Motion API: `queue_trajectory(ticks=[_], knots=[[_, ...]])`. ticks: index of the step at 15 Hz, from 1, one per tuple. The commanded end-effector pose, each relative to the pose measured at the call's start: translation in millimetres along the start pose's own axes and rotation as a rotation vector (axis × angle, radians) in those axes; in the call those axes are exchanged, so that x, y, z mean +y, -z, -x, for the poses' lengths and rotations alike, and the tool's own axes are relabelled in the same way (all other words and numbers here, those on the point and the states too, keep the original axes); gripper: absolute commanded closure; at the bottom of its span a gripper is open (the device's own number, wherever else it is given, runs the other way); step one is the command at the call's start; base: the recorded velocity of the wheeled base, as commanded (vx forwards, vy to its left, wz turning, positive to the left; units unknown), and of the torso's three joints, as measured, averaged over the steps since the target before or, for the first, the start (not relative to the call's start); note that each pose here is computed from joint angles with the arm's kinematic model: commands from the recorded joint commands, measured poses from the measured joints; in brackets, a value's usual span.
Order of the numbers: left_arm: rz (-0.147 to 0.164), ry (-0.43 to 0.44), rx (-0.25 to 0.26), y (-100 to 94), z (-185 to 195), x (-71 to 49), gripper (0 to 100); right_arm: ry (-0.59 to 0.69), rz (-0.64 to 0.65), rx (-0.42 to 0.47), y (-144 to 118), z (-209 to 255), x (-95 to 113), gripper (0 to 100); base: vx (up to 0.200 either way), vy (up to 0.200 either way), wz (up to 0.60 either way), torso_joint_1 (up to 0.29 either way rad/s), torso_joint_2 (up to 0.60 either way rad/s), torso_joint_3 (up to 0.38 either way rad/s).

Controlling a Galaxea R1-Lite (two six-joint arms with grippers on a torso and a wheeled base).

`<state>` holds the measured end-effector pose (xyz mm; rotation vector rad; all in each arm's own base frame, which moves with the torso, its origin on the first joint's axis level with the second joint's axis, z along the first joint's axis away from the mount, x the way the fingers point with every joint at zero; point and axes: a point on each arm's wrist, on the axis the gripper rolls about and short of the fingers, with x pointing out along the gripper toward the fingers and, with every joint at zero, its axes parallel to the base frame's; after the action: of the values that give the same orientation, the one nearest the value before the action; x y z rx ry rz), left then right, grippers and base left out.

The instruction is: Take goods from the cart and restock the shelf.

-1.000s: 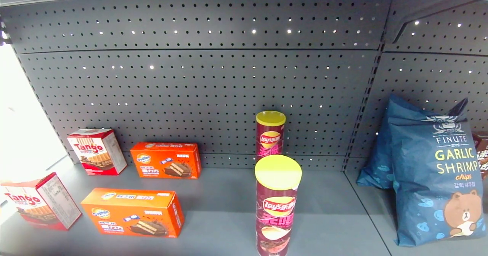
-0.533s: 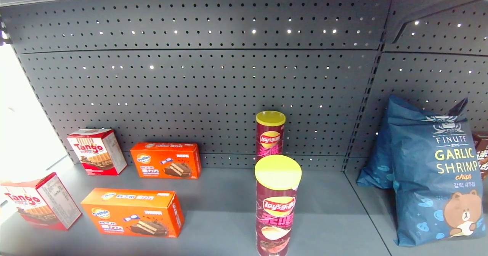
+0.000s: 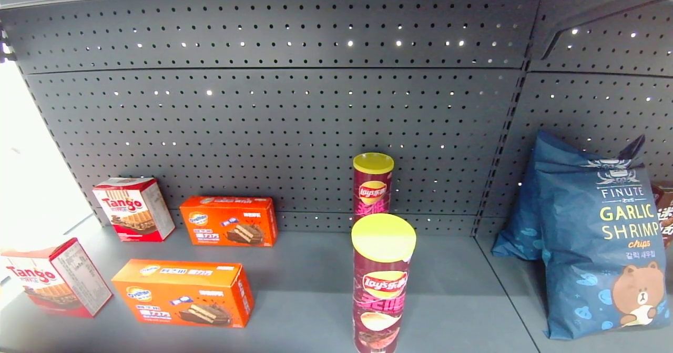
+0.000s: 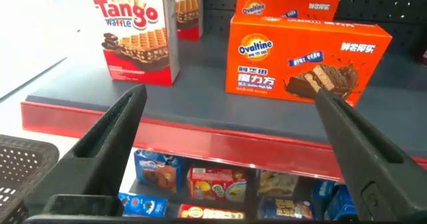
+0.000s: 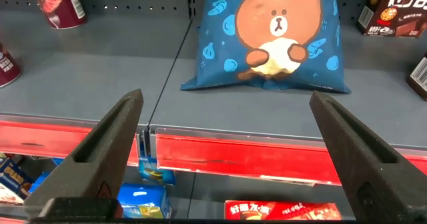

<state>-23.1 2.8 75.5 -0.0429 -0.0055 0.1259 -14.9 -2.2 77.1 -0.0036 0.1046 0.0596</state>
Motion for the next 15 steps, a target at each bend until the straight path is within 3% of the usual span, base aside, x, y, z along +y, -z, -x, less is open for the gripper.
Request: queue_trajectory(ticks=[1, 4, 7, 15], knots=[[0.0, -0.001, 0.001, -0.1, -0.1, 0.0, 0, 0.0, 0.0, 0.003, 0.1, -0.1, 0.0, 0, 0.0, 0.0, 0.0, 0.0, 0.0, 0.0], [0.0, -0.003, 0.001, -0.1, -0.1, 0.0, 0, 0.021, -0.002, 0.003, -0.2, 0.0, 0.3, 0, 0.0, 0.0, 0.0, 0.0, 0.0, 0.0], [0.002, -0.003, 0.001, -0.1, -0.1, 0.0, 0, 0.092, -0.008, -0.1, 2.9, 7.5, 2.0, 0, 0.0, 0.0, 0.0, 0.0, 0.0, 0.0], [0.0, -0.003, 0.001, -0.1, -0.1, 0.0, 0, 0.092, -0.008, -0.102, 2.7, 7.5, 2.0, 0, 0.0, 0.0, 0.0, 0.0, 0.0, 0.0]])
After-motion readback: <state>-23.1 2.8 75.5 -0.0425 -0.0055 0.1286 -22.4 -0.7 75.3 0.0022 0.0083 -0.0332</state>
